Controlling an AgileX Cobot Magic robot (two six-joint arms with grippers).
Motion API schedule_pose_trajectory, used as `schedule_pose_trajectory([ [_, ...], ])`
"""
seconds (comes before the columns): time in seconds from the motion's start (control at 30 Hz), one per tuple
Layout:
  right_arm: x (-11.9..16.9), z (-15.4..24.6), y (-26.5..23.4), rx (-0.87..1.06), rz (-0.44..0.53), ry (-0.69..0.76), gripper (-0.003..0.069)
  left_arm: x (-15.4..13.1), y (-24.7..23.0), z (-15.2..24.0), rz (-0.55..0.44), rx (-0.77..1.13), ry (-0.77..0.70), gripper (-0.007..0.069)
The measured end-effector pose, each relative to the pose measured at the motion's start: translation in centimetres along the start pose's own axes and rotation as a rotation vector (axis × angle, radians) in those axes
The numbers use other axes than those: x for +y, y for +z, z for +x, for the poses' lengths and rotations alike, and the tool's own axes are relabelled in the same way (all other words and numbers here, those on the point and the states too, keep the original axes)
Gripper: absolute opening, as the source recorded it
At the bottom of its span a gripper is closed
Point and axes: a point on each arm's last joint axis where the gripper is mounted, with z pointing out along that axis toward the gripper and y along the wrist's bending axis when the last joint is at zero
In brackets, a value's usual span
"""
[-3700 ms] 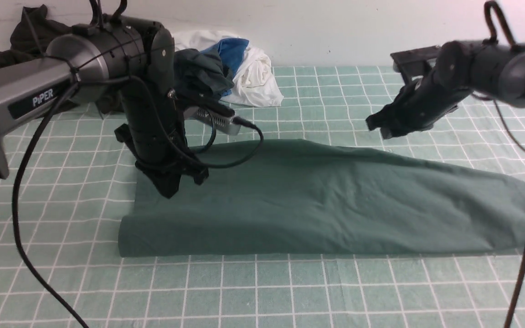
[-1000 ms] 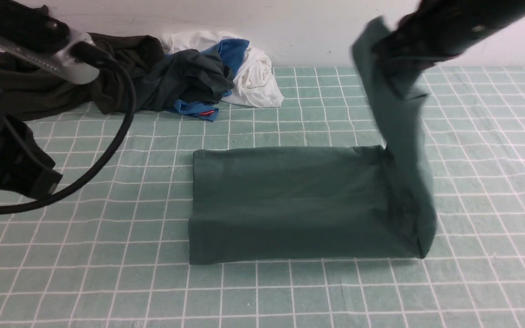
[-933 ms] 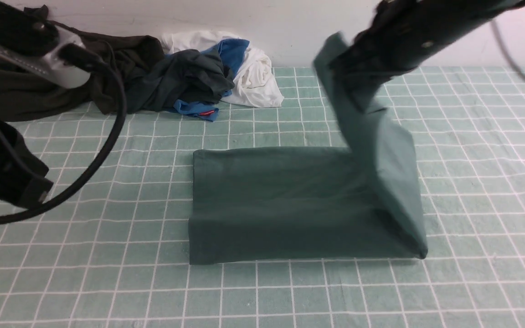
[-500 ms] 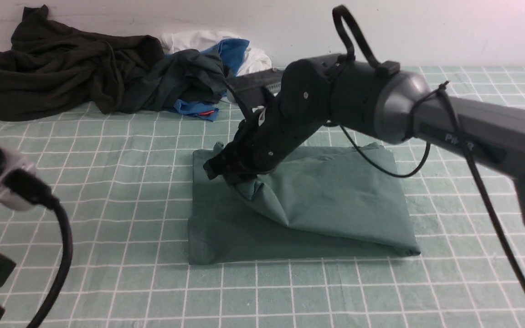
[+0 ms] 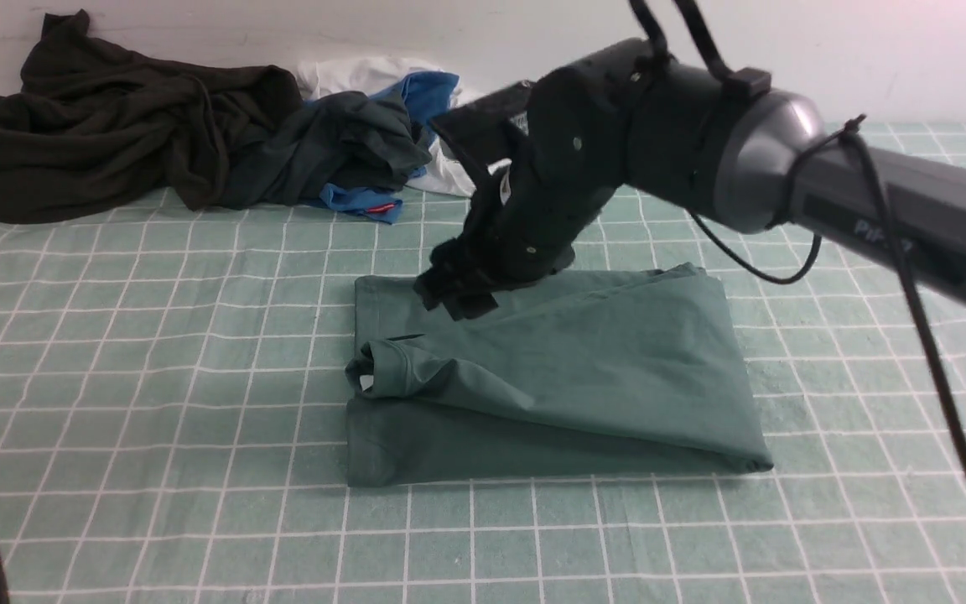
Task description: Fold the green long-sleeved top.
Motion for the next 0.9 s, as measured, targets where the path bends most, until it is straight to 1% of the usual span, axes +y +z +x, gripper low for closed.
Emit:
schedule_pose_trajectory([
  [0.1, 0.3, 1.1, 3.0, 0.076, 0.005, 0.011, 0.0405, -0.3, 0.2, 1.8, -0.007, -0.037, -0.029, -0.0003],
  [0.2, 2.1, 1.9, 5.0, 0.111, -0.023, -0.018, 0.0395, -0.7, 0.8, 3.8, -0.019, -0.111, -0.061, -0.0003],
  [0.3, 3.2, 1.8, 4.8, 0.087, -0.035, -0.040, 0.0391, -0.9, 1.1, 5.0, -0.025, -0.165, -0.086, -0.0003],
  [0.37, 3.7, 1.2, 3.6, 0.051, -0.043, -0.051, 0.0390, -1.1, 1.1, 6.0, -0.030, -0.218, -0.111, -0.0003],
  [0.43, 3.6, 0.8, 2.0, 0.026, -0.037, -0.060, 0.0391, -1.2, 0.9, 6.5, -0.035, -0.262, -0.118, -0.0003],
  [0.57, 3.0, -0.3, -4.7, -0.063, -0.017, -0.092, 0.0391, -1.3, 0.8, 7.1, -0.043, -0.326, -0.118, -0.0003],
  [0.6, 2.9, -0.4, -5.1, -0.070, -0.016, -0.095, 0.0391, -1.3, 0.8, 7.1, -0.043, -0.327, -0.118, -0.0003],
  [0.67, 2.3, 0.0, -10.8, -0.161, -0.013, -0.100, 0.0391, -1.3, 0.7, 7.1, -0.047, -0.347, -0.114, -0.0003],
  [0.7, 2.1, 0.5, -12.3, -0.182, -0.011, -0.101, 0.0391, -1.3, 0.7, 7.2, -0.049, -0.349, -0.114, -0.0003],
  [0.73, 2.0, 0.6, -12.6, -0.188, -0.011, -0.101, 0.0391, -1.3, 0.7, 7.2, -0.049, -0.349, -0.112, -0.0003],
  [0.8, 1.4, 2.9, -16.3, -0.250, -0.018, -0.101, 0.0391, -1.3, 0.8, 7.2, -0.050, -0.349, -0.112, -0.0003],
  [0.83, 1.4, 3.4, -16.8, -0.260, -0.020, -0.100, 0.0391, -1.2, 0.8, 7.2, -0.051, -0.349, -0.111, -0.0003],
  [0.9, 0.8, 6.5, -19.7, -0.323, -0.033, -0.097, 0.0388, -1.2, 0.8, 7.2, -0.051, -0.349, -0.111, -0.0003],
])
